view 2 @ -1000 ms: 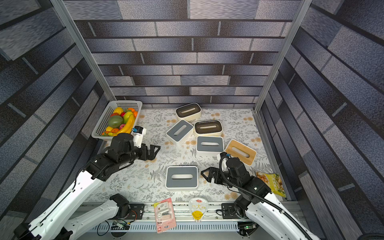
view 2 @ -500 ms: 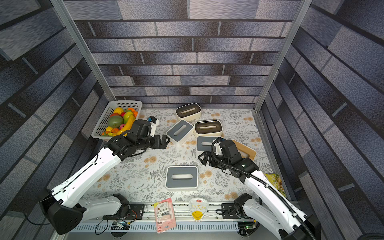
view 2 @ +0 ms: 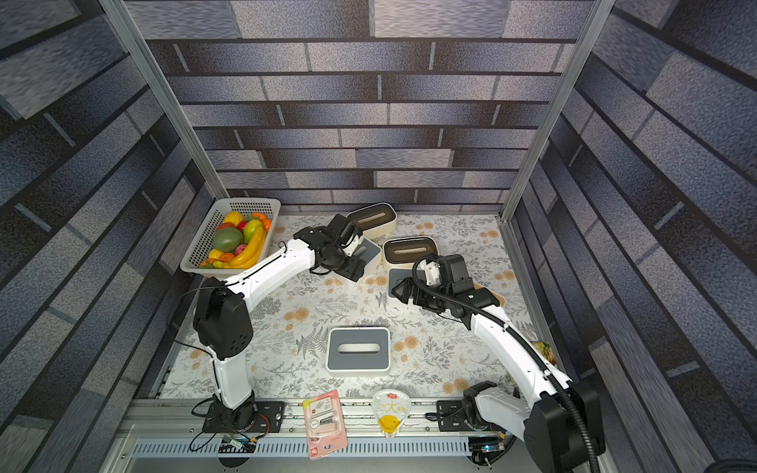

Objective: Stack the tissue boxes
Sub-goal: Pick up the tissue box from the center of the board.

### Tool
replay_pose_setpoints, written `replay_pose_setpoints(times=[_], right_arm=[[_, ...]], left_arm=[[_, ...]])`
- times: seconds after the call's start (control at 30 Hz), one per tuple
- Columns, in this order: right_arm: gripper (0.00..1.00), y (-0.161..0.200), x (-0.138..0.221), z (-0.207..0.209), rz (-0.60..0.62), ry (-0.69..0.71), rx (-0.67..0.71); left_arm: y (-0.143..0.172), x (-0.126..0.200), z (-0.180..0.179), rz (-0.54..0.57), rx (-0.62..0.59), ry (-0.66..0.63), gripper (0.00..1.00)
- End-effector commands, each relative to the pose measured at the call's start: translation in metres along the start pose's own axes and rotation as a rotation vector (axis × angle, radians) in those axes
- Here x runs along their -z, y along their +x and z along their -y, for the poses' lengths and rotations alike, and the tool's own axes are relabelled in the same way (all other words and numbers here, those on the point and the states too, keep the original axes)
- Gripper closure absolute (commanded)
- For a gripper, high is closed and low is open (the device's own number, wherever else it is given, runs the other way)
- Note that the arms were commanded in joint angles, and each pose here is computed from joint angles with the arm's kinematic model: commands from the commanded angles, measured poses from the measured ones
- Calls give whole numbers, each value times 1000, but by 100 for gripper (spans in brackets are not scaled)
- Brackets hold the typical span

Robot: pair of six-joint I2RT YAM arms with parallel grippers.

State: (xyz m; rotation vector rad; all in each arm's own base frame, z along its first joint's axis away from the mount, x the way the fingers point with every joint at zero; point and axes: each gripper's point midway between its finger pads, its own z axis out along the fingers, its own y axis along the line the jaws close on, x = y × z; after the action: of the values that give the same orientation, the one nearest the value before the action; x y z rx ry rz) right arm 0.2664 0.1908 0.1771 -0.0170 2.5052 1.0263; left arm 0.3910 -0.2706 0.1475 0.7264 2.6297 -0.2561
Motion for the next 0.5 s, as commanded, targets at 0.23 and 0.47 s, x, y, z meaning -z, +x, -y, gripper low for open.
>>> replay_pose_setpoints(times=[0.23, 0.47], right_arm=[[0, -14, 3, -29, 14, -135, 58], [0, -9, -6, -24, -19, -136, 59]], left_arm=[[-23, -23, -15, -85, -89, -34, 22], [-30, -47, -16, -106, -101, -17, 28]])
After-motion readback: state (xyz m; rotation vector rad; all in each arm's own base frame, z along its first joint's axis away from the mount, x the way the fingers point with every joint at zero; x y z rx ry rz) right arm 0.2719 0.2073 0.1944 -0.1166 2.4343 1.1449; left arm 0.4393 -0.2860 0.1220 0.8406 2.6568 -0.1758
